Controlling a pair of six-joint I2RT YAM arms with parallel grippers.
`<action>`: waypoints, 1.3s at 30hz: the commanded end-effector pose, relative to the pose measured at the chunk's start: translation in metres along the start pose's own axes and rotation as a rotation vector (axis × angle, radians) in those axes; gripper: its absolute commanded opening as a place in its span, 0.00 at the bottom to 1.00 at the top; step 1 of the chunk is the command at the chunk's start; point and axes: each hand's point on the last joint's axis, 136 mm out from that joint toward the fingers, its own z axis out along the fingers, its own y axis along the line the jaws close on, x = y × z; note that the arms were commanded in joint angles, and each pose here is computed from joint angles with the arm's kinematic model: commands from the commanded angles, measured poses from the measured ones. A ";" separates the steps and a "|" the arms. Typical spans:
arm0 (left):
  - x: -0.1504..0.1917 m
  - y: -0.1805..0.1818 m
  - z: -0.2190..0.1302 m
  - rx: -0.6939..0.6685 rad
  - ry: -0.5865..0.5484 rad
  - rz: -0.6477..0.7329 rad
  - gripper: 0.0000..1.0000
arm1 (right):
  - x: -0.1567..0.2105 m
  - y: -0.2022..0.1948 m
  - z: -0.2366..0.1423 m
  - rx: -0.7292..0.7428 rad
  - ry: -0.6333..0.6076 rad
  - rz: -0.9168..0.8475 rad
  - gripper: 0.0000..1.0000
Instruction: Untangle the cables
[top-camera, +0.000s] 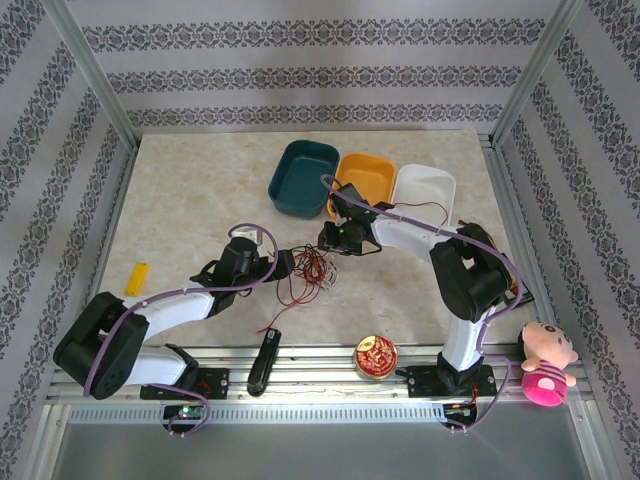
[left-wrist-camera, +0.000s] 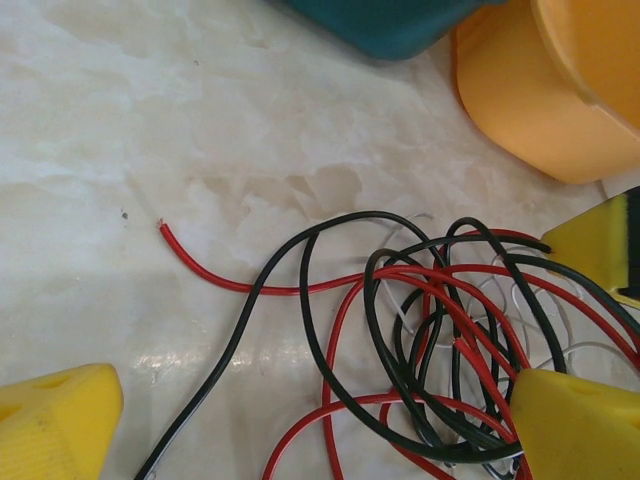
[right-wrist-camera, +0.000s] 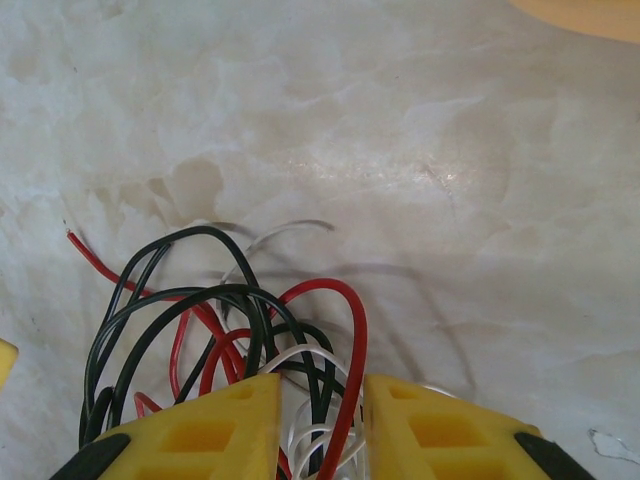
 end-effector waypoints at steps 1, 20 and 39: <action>-0.009 -0.013 0.001 0.034 -0.019 0.007 1.00 | -0.004 0.002 0.004 -0.016 0.008 0.023 0.25; -0.008 -0.014 0.002 0.037 -0.012 0.014 1.00 | -0.015 0.019 -0.026 -0.055 -0.073 -0.024 0.04; -0.004 -0.023 0.014 0.080 0.023 0.039 0.79 | -0.031 0.052 -0.085 -0.118 -0.237 -0.143 0.01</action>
